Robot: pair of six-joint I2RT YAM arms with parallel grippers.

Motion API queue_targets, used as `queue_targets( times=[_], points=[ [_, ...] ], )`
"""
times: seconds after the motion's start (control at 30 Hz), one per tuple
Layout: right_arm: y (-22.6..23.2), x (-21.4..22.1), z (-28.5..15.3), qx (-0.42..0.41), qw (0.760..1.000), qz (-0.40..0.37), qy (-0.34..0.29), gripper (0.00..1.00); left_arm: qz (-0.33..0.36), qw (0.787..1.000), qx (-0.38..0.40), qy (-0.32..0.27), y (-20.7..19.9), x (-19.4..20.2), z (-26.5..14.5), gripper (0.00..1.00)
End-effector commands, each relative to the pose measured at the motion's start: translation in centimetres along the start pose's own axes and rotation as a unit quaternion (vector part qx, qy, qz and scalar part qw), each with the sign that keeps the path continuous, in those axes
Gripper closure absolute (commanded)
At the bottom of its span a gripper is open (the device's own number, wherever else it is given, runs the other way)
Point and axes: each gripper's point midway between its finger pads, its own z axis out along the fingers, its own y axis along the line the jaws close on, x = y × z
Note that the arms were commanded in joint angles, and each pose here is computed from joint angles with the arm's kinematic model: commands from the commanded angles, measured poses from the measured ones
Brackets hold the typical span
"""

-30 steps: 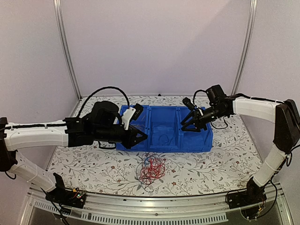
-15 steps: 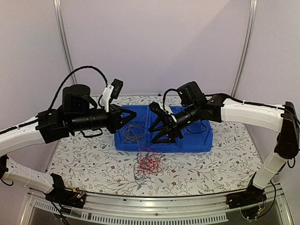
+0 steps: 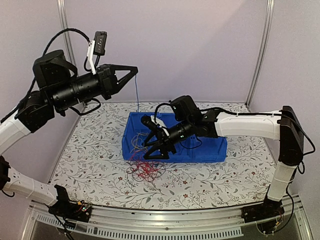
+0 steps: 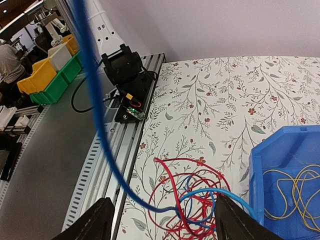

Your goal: Untangle the cables

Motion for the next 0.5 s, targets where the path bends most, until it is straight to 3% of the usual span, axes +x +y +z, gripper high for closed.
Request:
queue_targets(
  times=[0.0, 0.27, 0.47],
  points=[
    [-0.6, 0.3, 1.9, -0.018, 0.999, 0.027, -0.01, 0.3, 0.024, 0.998, 0.021, -0.048, -2.0, -4.9, -0.4, 1.0],
    [-1.1, 4.9, 4.6, -0.051, 0.996, 0.076, 0.023, 0.54, 0.034, 0.98, 0.112, -0.163, -7.4, -15.8, -2.1, 1.0],
    [-1.0, 9.9, 5.8, -0.064, 0.988, 0.126, 0.062, 0.58, 0.055, 0.949, 0.139, -0.279, -9.8, -24.3, -6.3, 1.0]
  ],
)
